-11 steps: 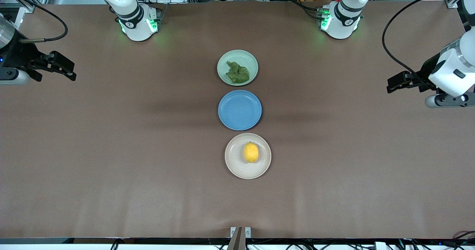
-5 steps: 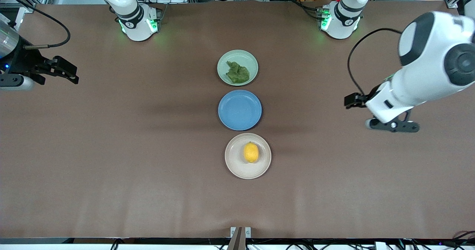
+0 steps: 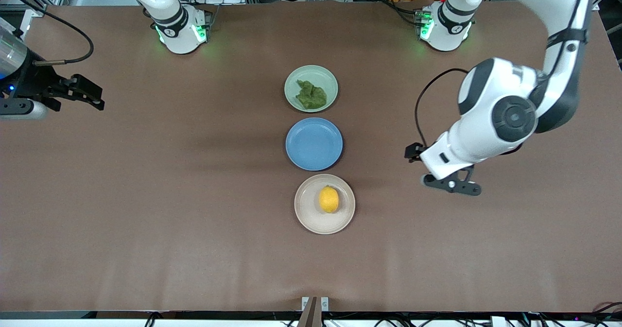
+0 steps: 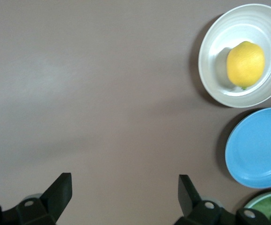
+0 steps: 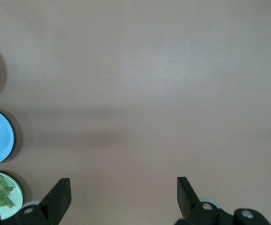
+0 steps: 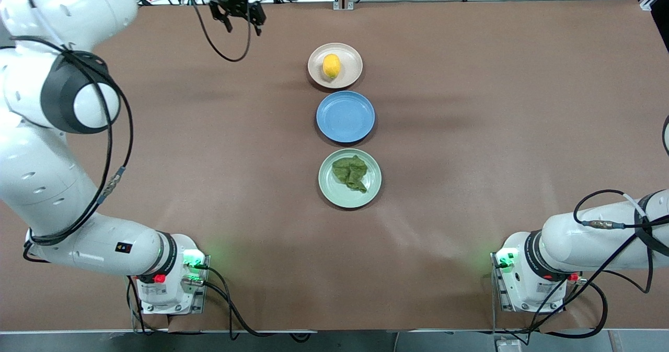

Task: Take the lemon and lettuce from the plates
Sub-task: 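Move the left gripper over the lemon on the cream plate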

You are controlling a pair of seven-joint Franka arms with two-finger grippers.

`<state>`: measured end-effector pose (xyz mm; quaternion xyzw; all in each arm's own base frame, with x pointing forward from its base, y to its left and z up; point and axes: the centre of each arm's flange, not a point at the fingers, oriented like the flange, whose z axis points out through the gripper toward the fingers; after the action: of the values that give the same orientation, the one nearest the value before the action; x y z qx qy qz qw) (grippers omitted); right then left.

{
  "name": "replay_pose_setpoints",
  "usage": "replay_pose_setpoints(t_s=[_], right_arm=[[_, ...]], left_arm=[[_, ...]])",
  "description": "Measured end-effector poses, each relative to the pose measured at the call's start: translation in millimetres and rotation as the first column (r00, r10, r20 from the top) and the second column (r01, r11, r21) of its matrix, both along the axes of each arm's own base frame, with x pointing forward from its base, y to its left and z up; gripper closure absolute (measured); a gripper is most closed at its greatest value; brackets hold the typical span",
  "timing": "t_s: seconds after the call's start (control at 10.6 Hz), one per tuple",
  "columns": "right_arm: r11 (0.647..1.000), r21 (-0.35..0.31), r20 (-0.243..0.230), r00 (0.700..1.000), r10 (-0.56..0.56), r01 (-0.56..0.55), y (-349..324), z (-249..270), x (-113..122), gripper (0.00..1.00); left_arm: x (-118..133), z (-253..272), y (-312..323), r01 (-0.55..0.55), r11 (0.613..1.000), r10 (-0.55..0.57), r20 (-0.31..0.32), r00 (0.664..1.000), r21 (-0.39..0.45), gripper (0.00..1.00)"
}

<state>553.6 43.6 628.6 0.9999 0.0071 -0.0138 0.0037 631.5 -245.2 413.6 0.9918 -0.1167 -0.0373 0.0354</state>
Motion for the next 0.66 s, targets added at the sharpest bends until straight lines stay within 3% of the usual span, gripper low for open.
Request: replay_pose_setpoints(t_s=[0.28, 0.66], right_arm=[[1.0, 0.0, -0.005, 1.0, 0.002, -0.002, 1.1, -2.3, 0.1, 0.0], [1.0, 0.0, -0.011, 1.0, 0.003, -0.003, 1.9, -5.7, 0.7, 0.0]], left_arm=[[-1.5, -35.7, -52.3, 0.043, 0.998, -0.04, 0.051, 0.998, -0.044, 0.0], [-2.3, -83.7, -115.6, -0.029, 0.994, 0.041, 0.116, 0.992, -0.103, 0.0]])
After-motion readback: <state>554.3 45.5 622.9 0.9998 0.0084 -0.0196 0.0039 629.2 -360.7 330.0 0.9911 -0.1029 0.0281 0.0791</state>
